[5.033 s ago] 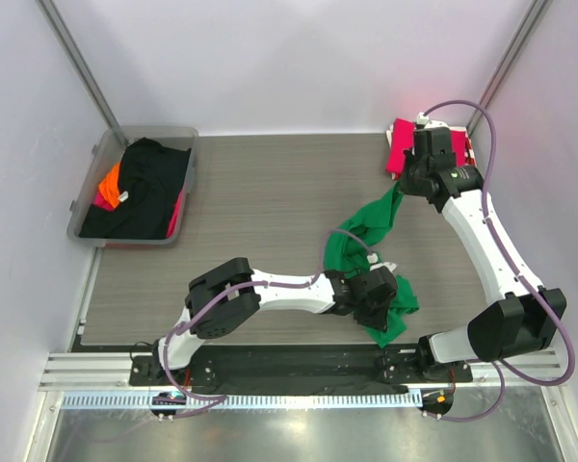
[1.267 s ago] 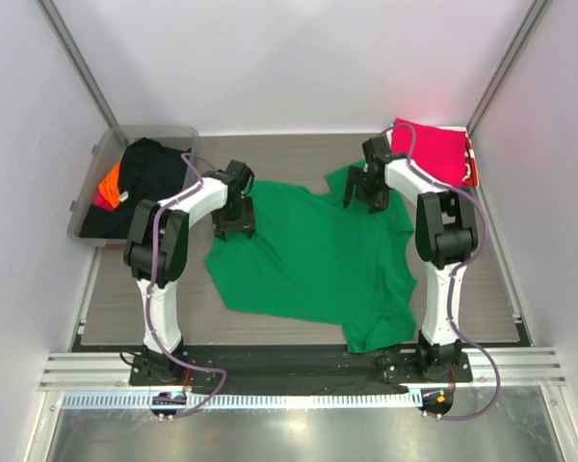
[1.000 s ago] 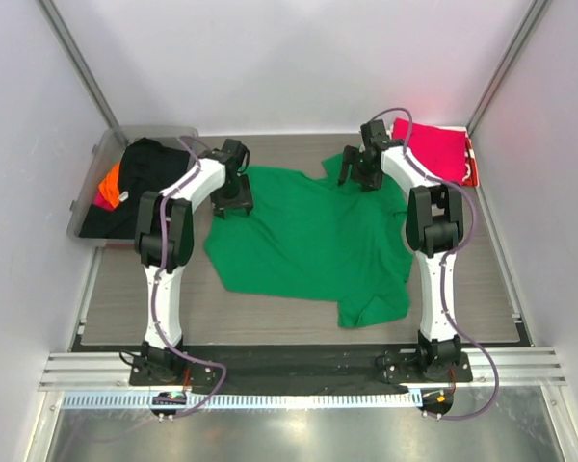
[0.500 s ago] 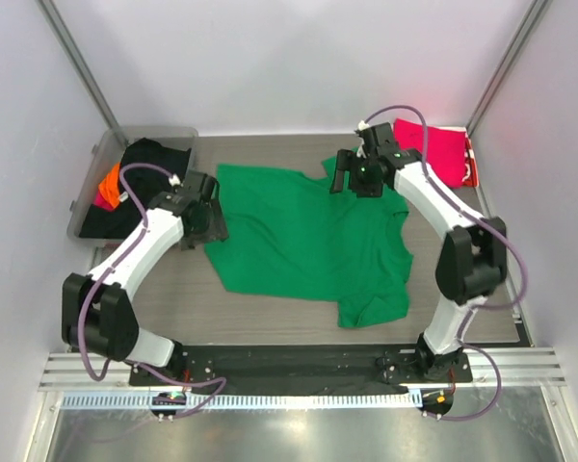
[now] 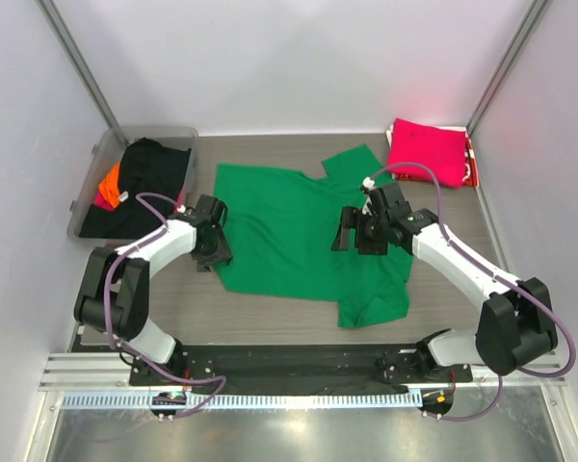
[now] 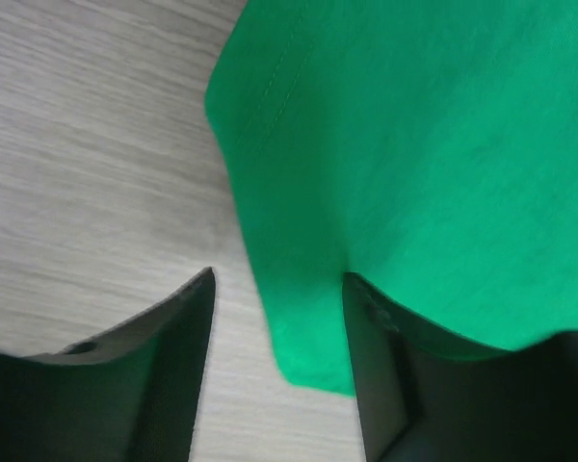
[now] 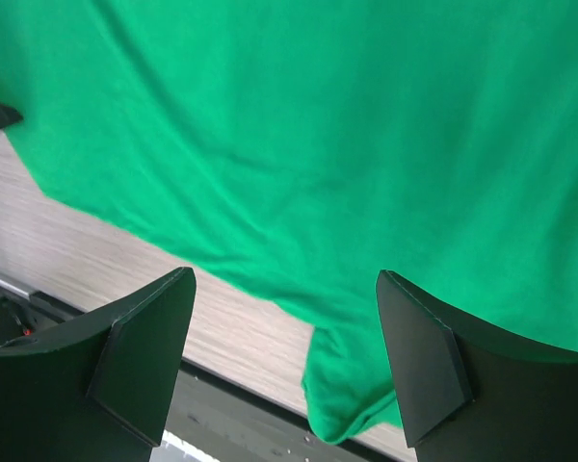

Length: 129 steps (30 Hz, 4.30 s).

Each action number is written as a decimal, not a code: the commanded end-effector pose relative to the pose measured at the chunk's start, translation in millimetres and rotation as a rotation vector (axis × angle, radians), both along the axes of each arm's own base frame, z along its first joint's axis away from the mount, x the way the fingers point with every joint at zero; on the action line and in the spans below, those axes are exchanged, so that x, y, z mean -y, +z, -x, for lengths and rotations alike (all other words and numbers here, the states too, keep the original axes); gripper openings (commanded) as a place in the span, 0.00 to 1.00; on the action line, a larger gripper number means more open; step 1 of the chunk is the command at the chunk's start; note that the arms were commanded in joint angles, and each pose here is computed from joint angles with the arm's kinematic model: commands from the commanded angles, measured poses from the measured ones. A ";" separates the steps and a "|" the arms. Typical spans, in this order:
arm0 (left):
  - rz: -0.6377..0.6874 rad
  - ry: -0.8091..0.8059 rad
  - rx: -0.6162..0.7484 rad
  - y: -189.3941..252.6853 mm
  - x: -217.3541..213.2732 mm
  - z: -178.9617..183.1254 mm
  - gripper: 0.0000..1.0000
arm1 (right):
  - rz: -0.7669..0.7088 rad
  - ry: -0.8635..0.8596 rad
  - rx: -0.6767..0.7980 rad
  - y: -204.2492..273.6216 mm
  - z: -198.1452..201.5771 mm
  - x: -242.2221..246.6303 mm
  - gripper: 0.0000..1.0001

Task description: Fold and stack the t-shirts

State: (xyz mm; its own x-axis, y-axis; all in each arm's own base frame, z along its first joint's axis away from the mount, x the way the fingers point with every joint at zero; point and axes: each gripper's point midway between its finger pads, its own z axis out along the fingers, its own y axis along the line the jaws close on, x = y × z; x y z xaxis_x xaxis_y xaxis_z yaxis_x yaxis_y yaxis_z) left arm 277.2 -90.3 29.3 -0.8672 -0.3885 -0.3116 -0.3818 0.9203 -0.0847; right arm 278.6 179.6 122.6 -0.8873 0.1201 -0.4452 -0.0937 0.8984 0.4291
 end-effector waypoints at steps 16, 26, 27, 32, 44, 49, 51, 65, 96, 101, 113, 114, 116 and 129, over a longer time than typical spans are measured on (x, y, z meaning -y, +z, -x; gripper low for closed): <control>-0.272 -0.142 -0.008 98.3 -18.2 -30.0 0.22 | -0.028 0.028 0.038 -3.9 12.0 0.3 0.81; -0.404 -0.182 0.010 102.0 -22.0 -2.7 0.66 | -0.041 0.035 0.013 -12.9 13.3 -3.4 0.81; -0.311 -0.176 0.029 100.3 -12.7 5.0 0.66 | -0.043 0.032 0.021 -10.1 13.7 -2.7 0.81; -0.125 -0.108 0.086 58.2 1.6 18.0 0.65 | -0.044 0.033 0.019 -11.1 18.2 -0.8 0.81; -0.004 -0.006 0.103 -6.0 9.0 -6.1 0.59 | -0.032 0.043 0.016 -13.3 19.6 0.4 0.81; -0.023 0.005 0.064 -20.8 6.1 -4.8 0.35 | -0.018 0.042 0.004 -18.2 20.7 2.7 0.81; -0.020 0.004 0.073 -15.1 8.0 -10.2 0.22 | -0.014 0.042 0.004 -18.9 19.4 2.7 0.81; -0.229 -0.415 -0.181 24.6 103.6 -68.9 0.27 | 0.005 0.059 -0.014 -27.2 19.8 3.2 0.81; 0.064 -0.216 0.116 27.1 119.3 -115.5 0.55 | 0.011 0.062 -0.055 -37.8 29.9 6.0 0.81; 0.061 -0.210 0.096 15.9 120.9 -121.0 0.52 | 0.013 0.063 -0.063 -41.6 31.7 6.5 0.81; 0.018 -0.199 0.142 30.2 114.6 -133.2 0.32 | 0.024 0.060 -0.080 -48.1 36.3 9.0 0.81; 0.015 -0.201 0.146 33.1 114.2 -133.9 0.31 | 0.024 0.058 -0.080 -48.1 36.0 9.4 0.81; 0.007 -0.204 0.157 38.6 112.8 -135.2 0.28 | 0.025 0.056 -0.082 -49.3 36.1 9.7 0.81; -0.011 -0.214 0.166 61.2 103.7 -125.6 0.00 | 0.050 0.031 -0.079 -52.1 37.9 16.2 0.81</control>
